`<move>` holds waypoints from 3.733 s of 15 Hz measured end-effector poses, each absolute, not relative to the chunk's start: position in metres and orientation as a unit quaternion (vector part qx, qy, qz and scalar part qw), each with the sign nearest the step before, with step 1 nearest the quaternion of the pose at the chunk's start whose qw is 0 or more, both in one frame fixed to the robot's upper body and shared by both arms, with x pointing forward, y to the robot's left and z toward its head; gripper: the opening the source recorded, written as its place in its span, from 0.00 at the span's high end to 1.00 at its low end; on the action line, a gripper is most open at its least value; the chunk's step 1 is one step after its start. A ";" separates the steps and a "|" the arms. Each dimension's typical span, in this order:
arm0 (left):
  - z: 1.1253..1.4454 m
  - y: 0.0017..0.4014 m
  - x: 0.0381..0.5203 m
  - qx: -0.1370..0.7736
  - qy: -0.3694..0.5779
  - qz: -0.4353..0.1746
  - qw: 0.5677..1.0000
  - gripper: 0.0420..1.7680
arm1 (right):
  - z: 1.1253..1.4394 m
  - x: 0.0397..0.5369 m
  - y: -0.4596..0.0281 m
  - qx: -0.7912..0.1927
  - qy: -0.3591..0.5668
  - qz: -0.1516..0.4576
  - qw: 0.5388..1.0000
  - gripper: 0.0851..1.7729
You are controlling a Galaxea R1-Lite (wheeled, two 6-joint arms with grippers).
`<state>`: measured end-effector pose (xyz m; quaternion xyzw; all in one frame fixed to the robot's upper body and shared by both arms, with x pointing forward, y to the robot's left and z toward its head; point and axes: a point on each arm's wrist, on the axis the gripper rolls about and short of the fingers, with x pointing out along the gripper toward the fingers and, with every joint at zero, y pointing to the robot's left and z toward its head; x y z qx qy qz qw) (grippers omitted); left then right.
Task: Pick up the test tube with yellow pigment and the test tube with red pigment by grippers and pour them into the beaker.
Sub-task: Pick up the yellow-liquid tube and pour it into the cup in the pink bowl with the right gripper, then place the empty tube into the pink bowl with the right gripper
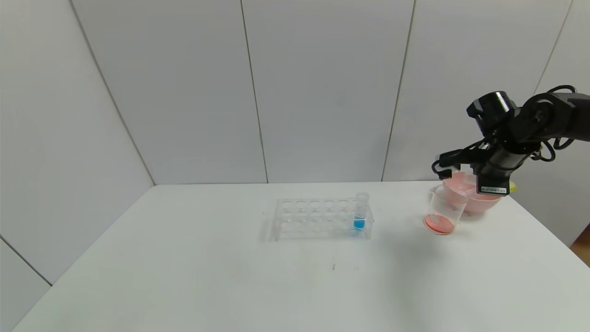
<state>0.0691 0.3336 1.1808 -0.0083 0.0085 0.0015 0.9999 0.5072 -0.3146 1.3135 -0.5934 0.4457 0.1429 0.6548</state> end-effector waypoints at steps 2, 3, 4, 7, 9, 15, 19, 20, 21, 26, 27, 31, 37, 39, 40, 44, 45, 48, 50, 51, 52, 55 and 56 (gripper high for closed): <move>1.181 0.334 0.069 -0.008 0.008 0.001 1.000 0.03 | 1.312 0.509 -0.311 -0.602 0.450 0.132 0.646 0.75; 1.181 0.334 0.069 -0.008 0.008 0.001 1.000 0.03 | 1.311 0.509 -0.310 -0.605 0.451 0.129 0.643 0.75; 1.181 0.334 0.069 -0.008 0.009 0.001 1.000 0.03 | 1.310 0.510 -0.310 -0.608 0.454 0.126 0.639 0.75; 1.181 0.334 0.069 -0.008 0.008 0.001 1.000 0.03 | 1.307 0.511 -0.309 -0.623 0.465 0.112 0.619 0.75; 1.181 0.334 0.069 -0.008 0.009 0.001 1.000 0.03 | 1.307 0.512 -0.309 -0.635 0.469 0.103 0.605 0.75; 1.181 0.334 0.069 -0.008 0.008 0.001 1.000 0.03 | 1.306 0.515 -0.308 -0.657 0.472 0.081 0.583 0.75; 1.181 0.334 0.069 -0.008 0.008 0.001 1.000 0.03 | 1.308 0.518 -0.304 -0.675 0.463 0.074 0.570 0.75; 1.181 0.334 0.069 -0.008 0.009 0.001 1.000 0.03 | 1.310 0.519 -0.303 -0.680 0.460 0.069 0.567 0.75; 1.181 0.334 0.069 -0.008 0.009 0.001 1.000 0.03 | 1.310 0.519 -0.303 -0.686 0.458 0.066 0.562 0.75; 1.181 0.334 0.069 -0.008 0.008 0.001 1.000 0.03 | 1.316 0.521 -0.301 -0.716 0.456 0.045 0.527 0.75; 1.181 0.334 0.069 -0.008 0.008 0.001 1.000 0.03 | 1.318 0.521 -0.300 -0.723 0.456 0.040 0.517 0.75; 1.181 0.334 0.069 -0.008 0.008 0.001 1.000 0.03 | 1.324 0.518 -0.294 -0.744 0.453 0.037 0.490 0.75; 1.181 0.334 0.069 -0.008 0.008 0.001 1.000 0.03 | 1.327 0.514 -0.281 -0.752 0.443 0.044 0.487 0.75; 1.181 0.334 0.069 -0.008 0.008 0.001 1.000 0.03 | 1.327 0.514 -0.280 -0.753 0.441 0.044 0.487 0.75; 1.181 0.334 0.069 -0.008 0.008 0.001 1.000 0.03 | 1.327 0.514 -0.280 -0.753 0.441 0.044 0.487 0.75; 1.181 0.334 0.069 -0.008 0.008 0.001 1.000 0.03 | 1.331 0.512 -0.280 -0.753 0.439 0.043 0.488 0.75; 1.181 0.334 0.069 -0.008 0.009 0.001 1.000 0.03 | 1.332 0.511 -0.281 -0.752 0.440 0.043 0.489 0.75; 1.181 0.334 0.069 -0.008 0.008 0.001 1.000 0.03 | 1.338 0.508 -0.286 -0.744 0.431 0.045 0.508 0.75; 1.181 0.334 0.069 -0.008 0.009 0.001 1.000 0.03 | 1.340 0.504 -0.294 -0.723 0.403 0.087 0.555 0.75; 1.181 0.334 0.069 -0.008 0.009 0.001 1.000 0.03 | 1.341 0.502 -0.299 -0.704 0.388 0.108 0.585 0.75; 1.181 0.334 0.069 -0.008 0.008 0.001 1.000 0.03 | 1.342 0.499 -0.305 -0.678 0.379 0.123 0.618 0.75; 1.181 0.334 0.069 -0.008 0.008 0.001 1.000 0.03 | 1.339 0.488 -0.322 -0.580 0.366 0.159 0.710 0.75; 1.181 0.334 0.069 -0.008 0.008 0.001 1.000 0.03 | 1.339 0.485 -0.329 -0.541 0.361 0.171 0.740 0.75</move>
